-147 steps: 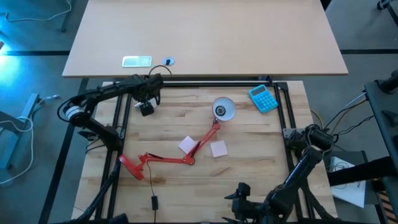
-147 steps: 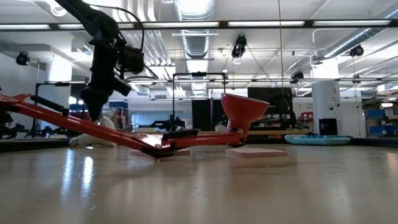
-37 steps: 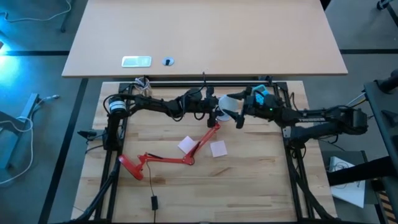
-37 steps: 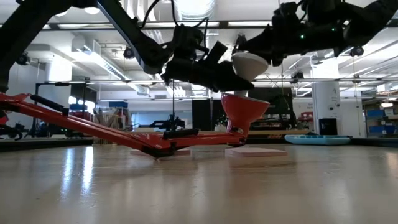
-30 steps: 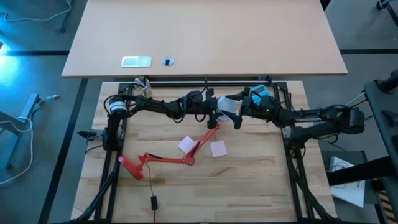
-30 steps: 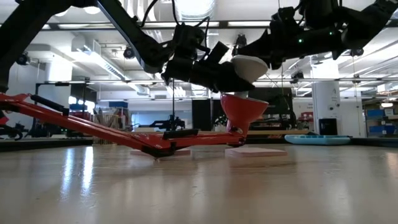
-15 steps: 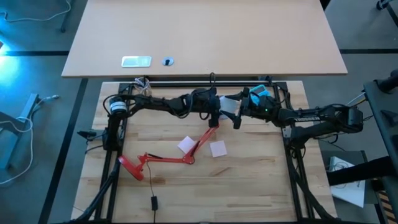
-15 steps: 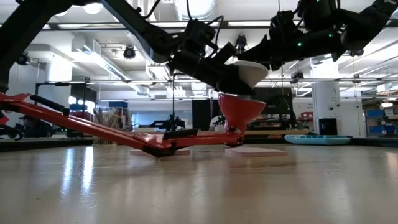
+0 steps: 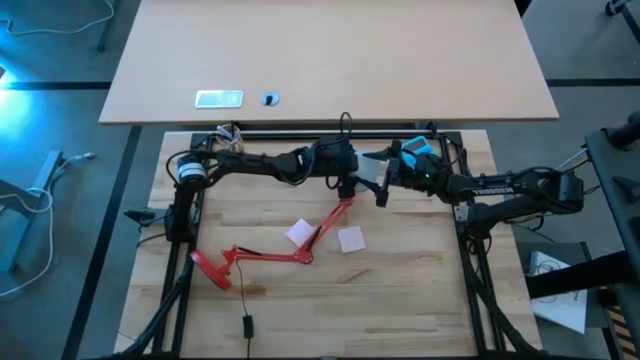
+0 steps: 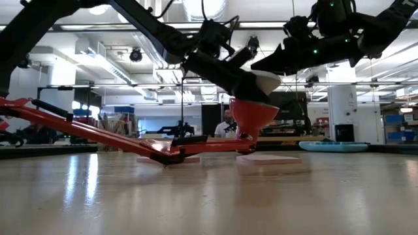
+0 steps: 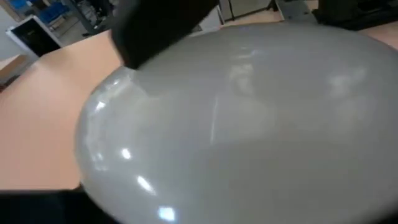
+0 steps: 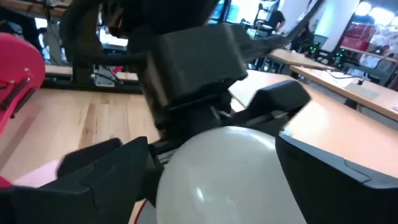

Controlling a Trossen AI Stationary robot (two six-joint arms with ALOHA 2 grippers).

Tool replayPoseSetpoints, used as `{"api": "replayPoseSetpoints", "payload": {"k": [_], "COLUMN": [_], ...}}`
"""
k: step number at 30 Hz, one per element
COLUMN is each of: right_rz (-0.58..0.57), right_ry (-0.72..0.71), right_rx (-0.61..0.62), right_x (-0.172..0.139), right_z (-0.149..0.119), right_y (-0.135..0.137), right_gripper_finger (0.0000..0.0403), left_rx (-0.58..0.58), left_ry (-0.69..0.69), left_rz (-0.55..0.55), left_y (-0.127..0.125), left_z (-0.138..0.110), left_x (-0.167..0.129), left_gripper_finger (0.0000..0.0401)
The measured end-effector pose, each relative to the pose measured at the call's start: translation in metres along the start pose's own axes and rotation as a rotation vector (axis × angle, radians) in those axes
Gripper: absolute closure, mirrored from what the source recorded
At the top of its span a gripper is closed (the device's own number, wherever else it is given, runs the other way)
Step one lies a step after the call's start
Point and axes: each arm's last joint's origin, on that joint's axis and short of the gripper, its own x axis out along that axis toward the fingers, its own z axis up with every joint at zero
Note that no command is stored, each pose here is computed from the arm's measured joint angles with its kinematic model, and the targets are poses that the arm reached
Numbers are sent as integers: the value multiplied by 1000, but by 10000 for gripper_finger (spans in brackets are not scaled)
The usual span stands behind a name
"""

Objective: Screw lightbulb
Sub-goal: Insert the lightbulb into the red lamp

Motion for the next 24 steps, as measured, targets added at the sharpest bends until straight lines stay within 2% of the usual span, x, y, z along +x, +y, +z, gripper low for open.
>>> {"api": "replayPoseSetpoints", "payload": {"k": [7, 17, 24], "right_rz": [16, 66, 78], "right_ry": [22, 36, 27], "right_rx": [-4, -1, 12], "right_x": [0, 7, 17], "right_z": [-4, -14, -18], "right_y": [1, 5, 7], "right_gripper_finger": [59, 59, 59], "left_rx": [44, 75, 81], "left_ry": [66, 219, 263], "left_rz": [37, 1, -20], "left_y": [3, 7, 5], "left_z": [0, 8, 12], "left_x": [20, 10, 2], "left_gripper_finger": [104, 100, 100]}}
